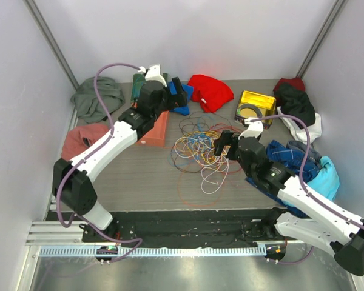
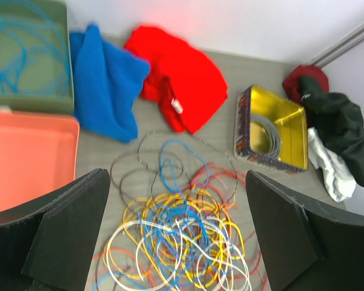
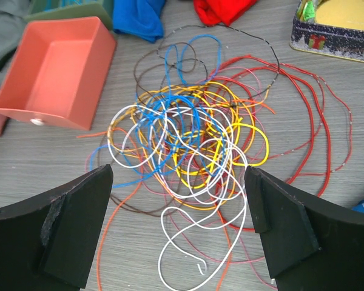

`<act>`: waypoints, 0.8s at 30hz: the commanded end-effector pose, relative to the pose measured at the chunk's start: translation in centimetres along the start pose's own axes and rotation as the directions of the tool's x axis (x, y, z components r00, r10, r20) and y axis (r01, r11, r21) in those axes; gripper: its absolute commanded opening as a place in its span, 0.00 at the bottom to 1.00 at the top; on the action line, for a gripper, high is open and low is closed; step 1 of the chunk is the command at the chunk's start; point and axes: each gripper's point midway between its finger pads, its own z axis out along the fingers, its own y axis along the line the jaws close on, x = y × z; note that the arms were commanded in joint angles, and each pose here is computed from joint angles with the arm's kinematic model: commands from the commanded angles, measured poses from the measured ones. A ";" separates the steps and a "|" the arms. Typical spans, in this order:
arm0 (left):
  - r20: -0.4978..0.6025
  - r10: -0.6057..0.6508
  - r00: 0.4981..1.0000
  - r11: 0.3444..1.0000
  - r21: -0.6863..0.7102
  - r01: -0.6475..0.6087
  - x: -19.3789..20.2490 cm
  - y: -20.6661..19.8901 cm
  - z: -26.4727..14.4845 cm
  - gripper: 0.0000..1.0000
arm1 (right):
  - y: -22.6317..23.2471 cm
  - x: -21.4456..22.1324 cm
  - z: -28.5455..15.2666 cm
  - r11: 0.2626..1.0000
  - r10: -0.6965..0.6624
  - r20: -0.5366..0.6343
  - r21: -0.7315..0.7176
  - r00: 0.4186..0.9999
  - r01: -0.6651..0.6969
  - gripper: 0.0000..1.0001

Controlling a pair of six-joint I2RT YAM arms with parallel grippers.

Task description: Untangle the cables

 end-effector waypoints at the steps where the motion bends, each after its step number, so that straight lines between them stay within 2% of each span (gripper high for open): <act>1: -0.167 -0.127 0.978 0.991 -0.065 0.118 3.3 2.2 0.3 1.00 | 0.9 -1.2 -0.8 0.998 0.049 0.022 -0.052 0.999 -0.048 1.00; 2: -0.250 -0.151 0.956 0.988 -0.069 0.138 5.3 2.0 -0.3 1.00 | 0.7 -1.2 -0.8 0.998 0.052 0.022 -0.043 0.998 -0.051 1.00; 4: -0.323 -0.137 0.937 0.990 -0.075 0.119 8.5 1.9 -1.1 1.00 | 0.3 -1.1 -1.2 0.998 0.057 0.020 -0.031 0.998 -0.056 1.00; 9: -0.390 -0.055 0.919 0.993 -0.118 0.010 13.3 1.7 -4.0 1.00 | -0.1 -1.1 -2.1 0.997 0.062 0.034 -0.045 0.998 -0.060 1.00; 13: -0.451 0.046 0.891 0.990 -0.101 -0.102 17.9 0.4 -7.1 1.00 | -0.7 -0.7 -2.4 0.998 0.054 0.027 -0.032 0.998 -0.053 1.00; 16: -0.482 0.054 0.875 0.989 -0.092 -0.112 20.5 0.5 -7.9 1.00 | -1.1 0.0 -2.3 0.999 0.051 0.014 -0.020 0.999 -0.051 1.00; 18: -0.485 0.056 0.873 0.991 -0.082 -0.108 21.2 0.3 -7.4 0.98 | -1.2 0.3 -2.3 0.998 0.059 0.009 -0.015 0.998 -0.058 1.00; 24: -0.393 0.067 0.917 0.996 -0.034 -0.087 19.5 -1.9 -3.8 0.93 | -1.2 -0.8 -3.0 0.996 0.088 0.039 -0.023 0.995 -0.087 1.00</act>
